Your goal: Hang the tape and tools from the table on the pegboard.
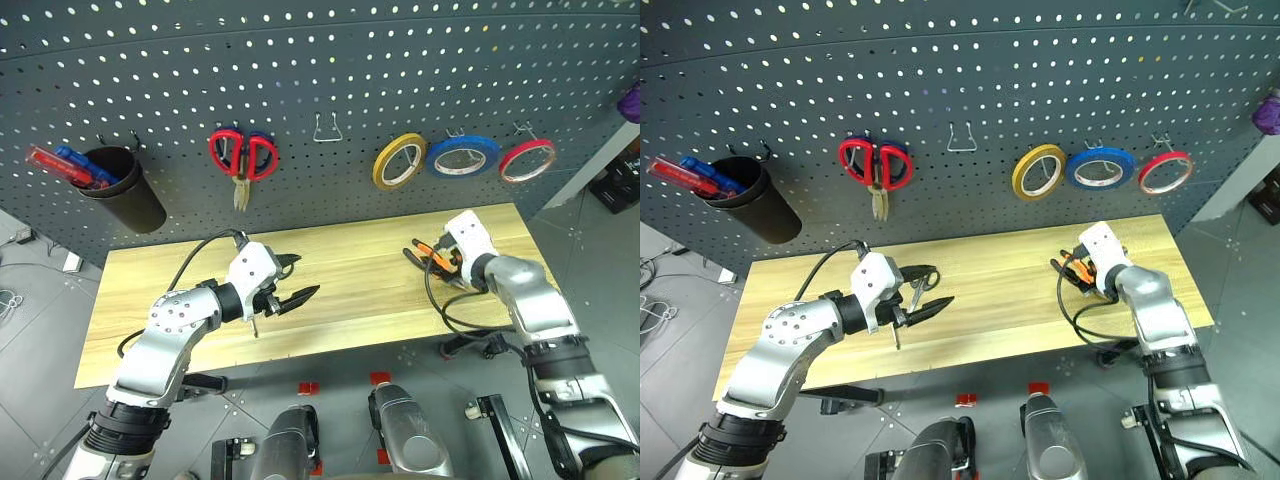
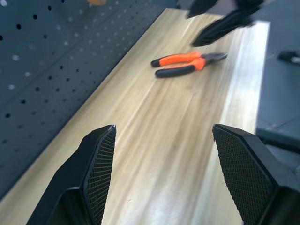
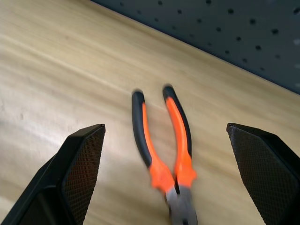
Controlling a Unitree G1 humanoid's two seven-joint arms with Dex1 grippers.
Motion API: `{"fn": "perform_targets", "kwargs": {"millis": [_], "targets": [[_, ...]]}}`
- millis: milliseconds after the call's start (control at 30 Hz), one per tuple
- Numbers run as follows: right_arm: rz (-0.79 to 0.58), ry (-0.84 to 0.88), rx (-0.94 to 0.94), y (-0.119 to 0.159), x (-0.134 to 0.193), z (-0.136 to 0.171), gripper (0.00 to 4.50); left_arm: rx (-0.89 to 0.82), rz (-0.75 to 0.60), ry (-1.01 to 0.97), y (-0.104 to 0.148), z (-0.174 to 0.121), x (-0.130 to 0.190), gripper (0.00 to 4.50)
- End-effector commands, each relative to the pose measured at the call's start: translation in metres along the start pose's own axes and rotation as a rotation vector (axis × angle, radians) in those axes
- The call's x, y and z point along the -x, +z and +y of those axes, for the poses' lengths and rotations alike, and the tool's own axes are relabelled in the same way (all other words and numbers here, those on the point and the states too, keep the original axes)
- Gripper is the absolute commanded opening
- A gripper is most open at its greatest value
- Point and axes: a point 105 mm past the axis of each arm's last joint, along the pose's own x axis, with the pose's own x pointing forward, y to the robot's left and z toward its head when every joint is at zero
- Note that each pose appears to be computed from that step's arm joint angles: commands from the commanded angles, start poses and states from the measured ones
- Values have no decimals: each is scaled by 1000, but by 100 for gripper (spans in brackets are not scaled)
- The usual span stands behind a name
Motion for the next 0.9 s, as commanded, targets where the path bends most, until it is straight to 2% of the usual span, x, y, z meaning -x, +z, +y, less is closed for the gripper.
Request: {"fn": "perform_targets", "kwargs": {"millis": [33, 300, 900], "targets": [[119, 44, 8, -16, -12, -2, 444, -27, -40, -57, 15, -9, -2, 347], [233, 99, 31, -26, -34, -10, 444, -20, -48, -69, 16, -16, -8, 347], [250, 109, 101, -19, -56, 2, 444, -11, -54, -54, 17, -17, -11, 347]]}}
